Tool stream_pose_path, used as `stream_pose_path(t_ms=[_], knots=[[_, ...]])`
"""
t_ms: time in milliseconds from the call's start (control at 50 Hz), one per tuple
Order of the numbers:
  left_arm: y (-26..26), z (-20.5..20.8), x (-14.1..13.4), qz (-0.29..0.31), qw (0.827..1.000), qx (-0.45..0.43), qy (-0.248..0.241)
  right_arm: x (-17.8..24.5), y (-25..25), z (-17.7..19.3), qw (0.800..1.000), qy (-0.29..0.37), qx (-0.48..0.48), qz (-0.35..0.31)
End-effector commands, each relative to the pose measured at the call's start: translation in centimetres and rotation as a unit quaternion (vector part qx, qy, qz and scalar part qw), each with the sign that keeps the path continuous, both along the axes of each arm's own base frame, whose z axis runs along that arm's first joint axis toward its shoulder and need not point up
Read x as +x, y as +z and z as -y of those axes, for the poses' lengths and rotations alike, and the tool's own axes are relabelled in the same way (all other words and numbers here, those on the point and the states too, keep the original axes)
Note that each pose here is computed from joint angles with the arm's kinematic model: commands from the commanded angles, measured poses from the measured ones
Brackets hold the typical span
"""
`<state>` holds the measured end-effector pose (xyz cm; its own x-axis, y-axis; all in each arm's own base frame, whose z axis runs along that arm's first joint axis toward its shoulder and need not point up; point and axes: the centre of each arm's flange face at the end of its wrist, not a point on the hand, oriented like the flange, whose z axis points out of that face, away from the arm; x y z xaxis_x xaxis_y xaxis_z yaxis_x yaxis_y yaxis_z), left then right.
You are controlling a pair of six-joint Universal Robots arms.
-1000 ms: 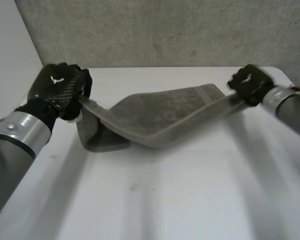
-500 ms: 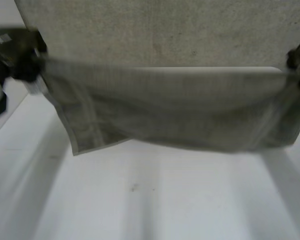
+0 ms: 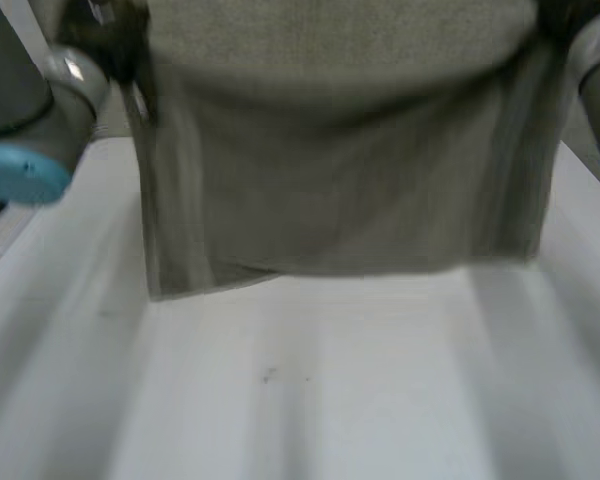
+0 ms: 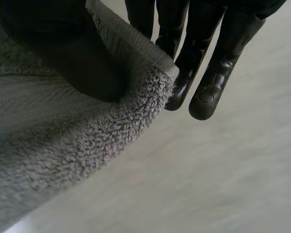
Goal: Fold the towel.
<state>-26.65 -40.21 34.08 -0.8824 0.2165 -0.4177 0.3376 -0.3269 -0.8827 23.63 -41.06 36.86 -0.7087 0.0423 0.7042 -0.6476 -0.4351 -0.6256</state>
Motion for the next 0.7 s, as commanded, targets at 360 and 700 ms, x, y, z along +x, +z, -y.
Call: stream_pose_path(t_ms=[360, 700], knots=[[-11.7, -1.9, 1.7, -0.064, 0.986, 0.148, -0.032, 0.5, -12.3, -4.9, 0.976, 0.070, 0.205, -0.020], [-17.1, -10.7, 5.7, 0.123, 0.964, 0.234, -0.044, -2.2, -18.9, -11.9, 0.884, 0.067, 0.456, -0.082]])
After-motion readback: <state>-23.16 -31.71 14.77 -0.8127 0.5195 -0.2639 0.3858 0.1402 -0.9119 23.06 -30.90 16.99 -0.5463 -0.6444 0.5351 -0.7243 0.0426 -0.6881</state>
